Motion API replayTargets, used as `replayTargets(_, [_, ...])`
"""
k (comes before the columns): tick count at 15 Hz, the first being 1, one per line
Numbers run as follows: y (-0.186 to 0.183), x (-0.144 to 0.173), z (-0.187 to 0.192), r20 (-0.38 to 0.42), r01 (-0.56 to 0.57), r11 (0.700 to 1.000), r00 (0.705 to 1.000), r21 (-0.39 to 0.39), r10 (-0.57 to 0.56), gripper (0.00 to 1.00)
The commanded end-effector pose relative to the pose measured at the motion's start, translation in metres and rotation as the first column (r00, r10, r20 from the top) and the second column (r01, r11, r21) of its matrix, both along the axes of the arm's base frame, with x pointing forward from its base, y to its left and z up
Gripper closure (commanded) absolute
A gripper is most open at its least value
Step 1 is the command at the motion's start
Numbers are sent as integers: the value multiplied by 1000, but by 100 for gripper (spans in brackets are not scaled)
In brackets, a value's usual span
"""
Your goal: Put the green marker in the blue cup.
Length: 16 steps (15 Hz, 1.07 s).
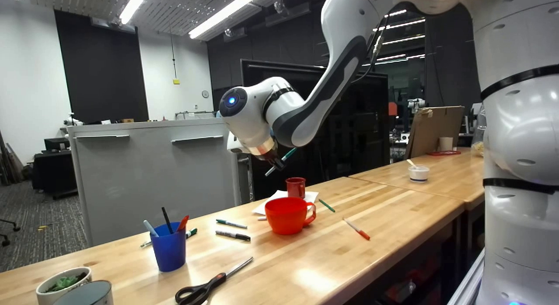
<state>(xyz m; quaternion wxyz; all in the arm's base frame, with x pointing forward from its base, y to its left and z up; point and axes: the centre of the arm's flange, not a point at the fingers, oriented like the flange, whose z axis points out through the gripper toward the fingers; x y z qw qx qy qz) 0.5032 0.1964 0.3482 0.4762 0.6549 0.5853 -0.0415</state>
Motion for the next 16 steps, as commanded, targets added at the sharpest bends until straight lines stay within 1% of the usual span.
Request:
replayTargets(1, [0, 0, 0, 0, 0, 1000, 1000, 0, 0, 89])
replayTargets(9, [0, 0, 0, 0, 0, 1000, 1000, 0, 0, 89])
replayTargets(10, [3, 4, -1, -7, -10, 1000, 1000, -9, 10, 97])
replayTargets(11, [7, 8, 2, -14, -20, 1000, 1000, -23, 20, 97])
replayTargets(12, [14, 14, 7, -18, -43, 998, 999, -44, 43, 97])
replayTargets(14, [37, 29, 23, -23, -127, 988, 992, -83, 125, 97])
replayTargets(16, [72, 45, 44, -39, -235, 962, 972, -137, 232, 97])
